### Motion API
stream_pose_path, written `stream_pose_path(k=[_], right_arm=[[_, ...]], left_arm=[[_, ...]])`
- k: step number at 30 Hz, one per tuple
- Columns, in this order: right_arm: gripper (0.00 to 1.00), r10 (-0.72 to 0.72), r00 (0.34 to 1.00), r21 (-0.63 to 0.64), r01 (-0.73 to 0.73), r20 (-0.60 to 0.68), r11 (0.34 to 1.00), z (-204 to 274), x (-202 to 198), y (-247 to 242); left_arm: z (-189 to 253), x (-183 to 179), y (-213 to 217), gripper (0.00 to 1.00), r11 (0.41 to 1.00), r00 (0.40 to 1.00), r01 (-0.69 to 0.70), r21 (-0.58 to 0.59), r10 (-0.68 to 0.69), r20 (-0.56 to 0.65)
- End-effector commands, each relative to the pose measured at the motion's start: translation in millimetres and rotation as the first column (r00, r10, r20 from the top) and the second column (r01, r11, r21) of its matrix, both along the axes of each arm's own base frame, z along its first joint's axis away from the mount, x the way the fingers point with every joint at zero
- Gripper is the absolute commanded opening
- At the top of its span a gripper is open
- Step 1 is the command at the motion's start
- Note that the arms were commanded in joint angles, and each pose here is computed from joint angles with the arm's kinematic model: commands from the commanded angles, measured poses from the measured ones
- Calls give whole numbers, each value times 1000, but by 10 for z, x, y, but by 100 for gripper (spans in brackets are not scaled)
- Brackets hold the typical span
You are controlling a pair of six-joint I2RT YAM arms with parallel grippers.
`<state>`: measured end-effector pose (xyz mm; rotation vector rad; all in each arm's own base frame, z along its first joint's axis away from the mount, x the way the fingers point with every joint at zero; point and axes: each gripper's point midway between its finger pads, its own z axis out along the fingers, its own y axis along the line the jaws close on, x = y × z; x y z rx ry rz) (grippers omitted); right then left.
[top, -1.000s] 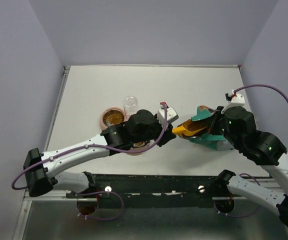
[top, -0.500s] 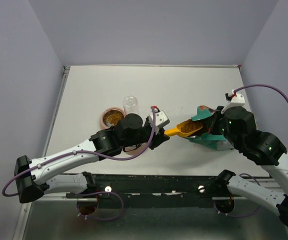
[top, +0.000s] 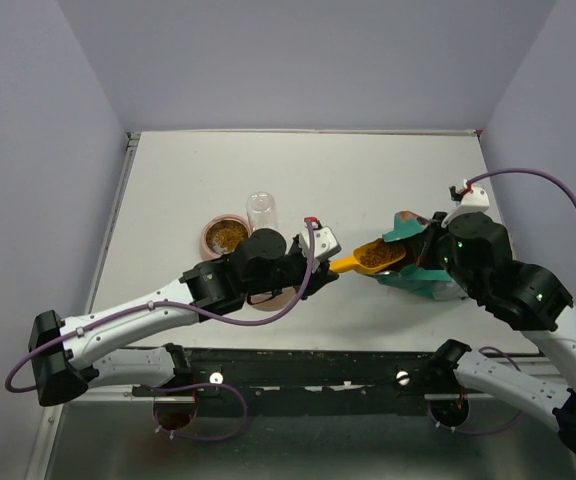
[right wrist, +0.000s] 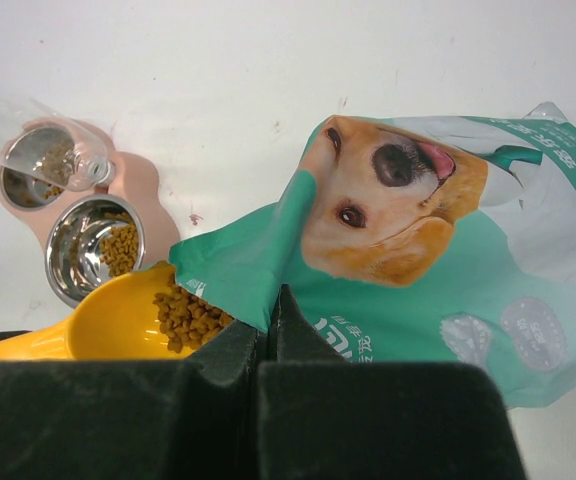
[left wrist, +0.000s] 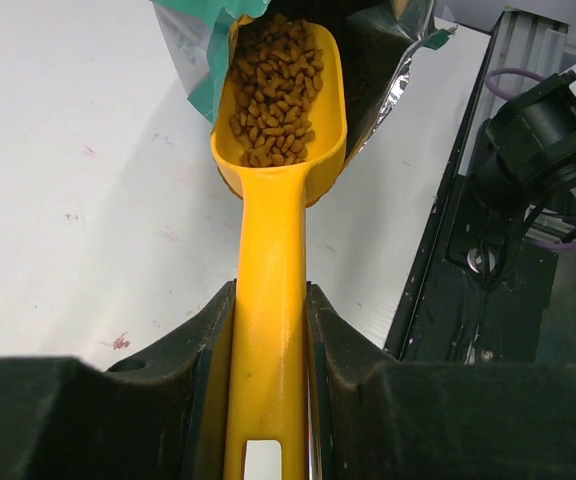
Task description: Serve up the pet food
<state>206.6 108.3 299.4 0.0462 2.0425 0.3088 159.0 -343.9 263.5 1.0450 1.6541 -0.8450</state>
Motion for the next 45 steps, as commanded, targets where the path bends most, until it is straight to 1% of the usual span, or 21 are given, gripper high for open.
stream_pose_path(k=[1, 5, 10, 17, 23, 26, 29, 33, 36, 40, 42, 45], right_arm=[[0, -31, 990, 100, 18, 136, 995, 440, 93, 18], [0, -52, 988, 111, 36, 142, 993, 449, 79, -29], [0, -46, 989, 114, 30, 140, 993, 462, 72, -17], [0, 3, 988, 106, -20, 152, 994, 456, 39, 32], [0, 2, 988, 123, -21, 155, 992, 501, 58, 65], [0, 9, 988, 137, -31, 155, 990, 542, 78, 114], [0, 14, 987, 140, -37, 161, 989, 584, 80, 125], [0, 3, 986, 147, -28, 166, 989, 623, 92, 116], [0, -3, 986, 167, -26, 168, 986, 660, 99, 134], [0, -4, 985, 177, -26, 171, 984, 689, 112, 153], [0, -14, 985, 183, -18, 173, 983, 701, 106, 132], [0, -15, 985, 192, -19, 171, 981, 717, 97, 134]], left_arm=[[111, 134, 98, 0, 998, 993, -55, -14, 56, 105], [112, 151, 112, 0, 999, 985, -37, -3, 37, 170], [218, 111, 107, 0, 999, 981, -11, -32, 17, 194], [359, 160, 170, 0, 996, 969, -53, -71, 69, 237], [346, 104, 158, 0, 999, 958, -13, -39, 24, 286], [371, 78, 175, 0, 999, 952, -1, -47, 16, 305], [393, 90, 183, 0, 998, 951, -14, -56, 30, 307], [461, 105, 184, 0, 994, 945, -28, -106, 61, 320], [473, 109, 107, 0, 988, 950, -24, -150, 69, 305], [464, 149, -64, 0, 985, 954, -15, -173, 67, 294], [508, 124, -83, 0, 978, 955, -15, -210, 76, 285], [483, 83, -77, 0, 973, 959, -18, -228, 81, 270]])
